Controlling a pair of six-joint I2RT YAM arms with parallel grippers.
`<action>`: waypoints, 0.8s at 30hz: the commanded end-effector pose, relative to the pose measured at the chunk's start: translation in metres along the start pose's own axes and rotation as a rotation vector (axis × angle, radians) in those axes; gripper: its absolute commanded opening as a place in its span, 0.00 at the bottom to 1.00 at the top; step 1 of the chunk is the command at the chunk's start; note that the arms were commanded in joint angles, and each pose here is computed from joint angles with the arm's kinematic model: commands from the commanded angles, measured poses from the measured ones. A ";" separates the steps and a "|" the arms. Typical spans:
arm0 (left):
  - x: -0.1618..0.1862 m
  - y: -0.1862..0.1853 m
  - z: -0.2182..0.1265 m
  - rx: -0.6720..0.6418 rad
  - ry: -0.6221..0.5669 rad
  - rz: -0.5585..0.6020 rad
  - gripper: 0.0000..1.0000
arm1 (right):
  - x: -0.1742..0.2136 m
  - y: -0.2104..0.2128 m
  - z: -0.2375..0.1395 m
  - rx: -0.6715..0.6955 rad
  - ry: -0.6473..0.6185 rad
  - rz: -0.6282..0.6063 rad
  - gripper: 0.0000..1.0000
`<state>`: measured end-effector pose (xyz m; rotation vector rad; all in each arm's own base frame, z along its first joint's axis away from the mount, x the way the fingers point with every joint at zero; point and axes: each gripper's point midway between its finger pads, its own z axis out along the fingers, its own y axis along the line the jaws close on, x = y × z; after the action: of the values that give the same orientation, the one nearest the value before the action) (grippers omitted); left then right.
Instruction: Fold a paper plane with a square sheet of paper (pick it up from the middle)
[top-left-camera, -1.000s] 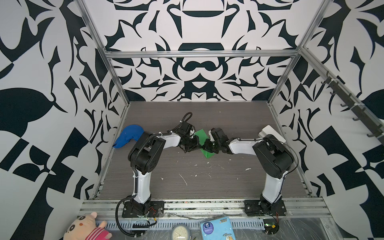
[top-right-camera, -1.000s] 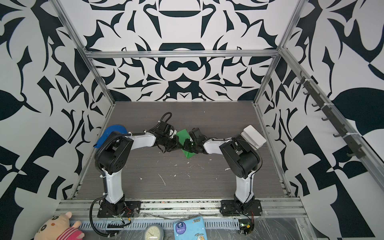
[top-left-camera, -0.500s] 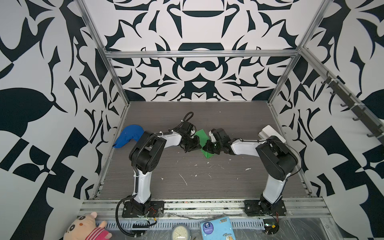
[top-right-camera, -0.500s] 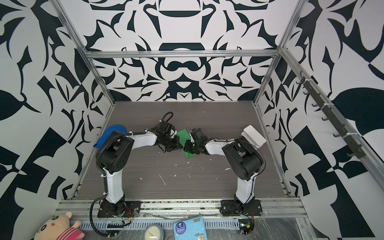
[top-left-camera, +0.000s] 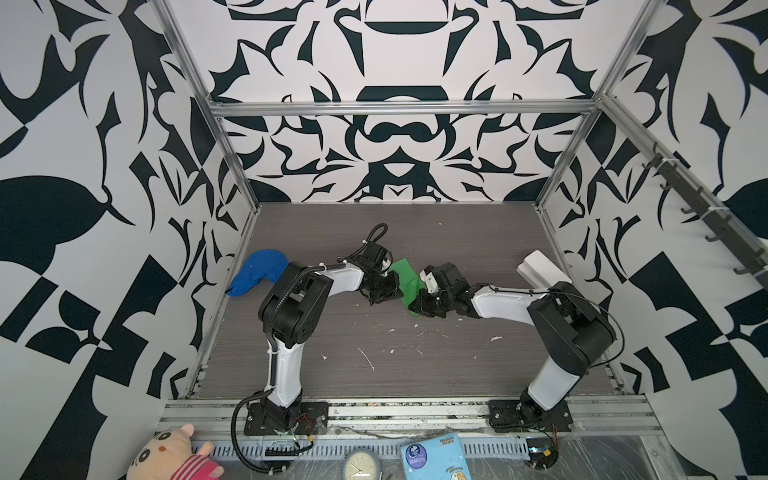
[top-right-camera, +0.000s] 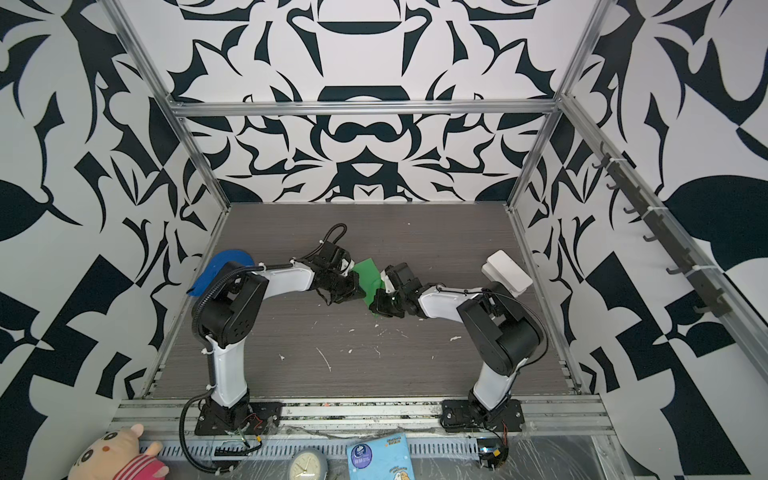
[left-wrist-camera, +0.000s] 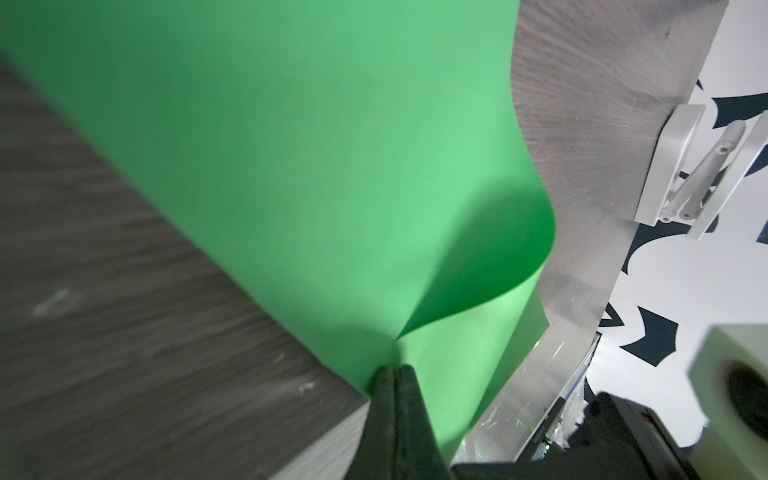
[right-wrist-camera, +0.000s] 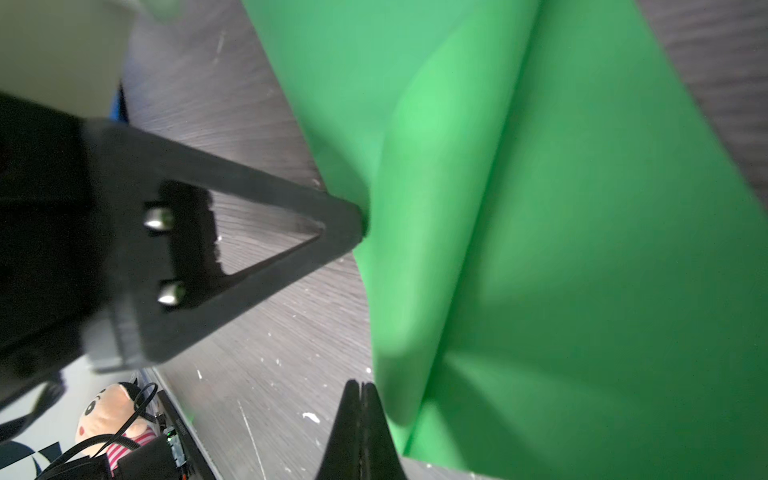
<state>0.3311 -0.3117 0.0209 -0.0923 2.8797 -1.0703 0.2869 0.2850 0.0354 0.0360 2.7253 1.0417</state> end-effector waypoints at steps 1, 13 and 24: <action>0.017 0.046 0.015 -0.160 0.045 -0.059 0.00 | -0.001 0.000 -0.001 -0.002 -0.002 -0.015 0.00; 0.016 0.049 0.015 -0.173 0.043 -0.056 0.00 | 0.007 -0.015 0.002 0.034 0.012 0.003 0.00; 0.014 0.047 0.015 -0.171 0.043 -0.051 0.00 | 0.001 -0.007 -0.012 0.007 -0.030 -0.009 0.00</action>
<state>0.3317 -0.3118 0.0209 -0.0844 2.8886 -1.0547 0.2788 0.2744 0.0254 0.0606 2.7523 1.0169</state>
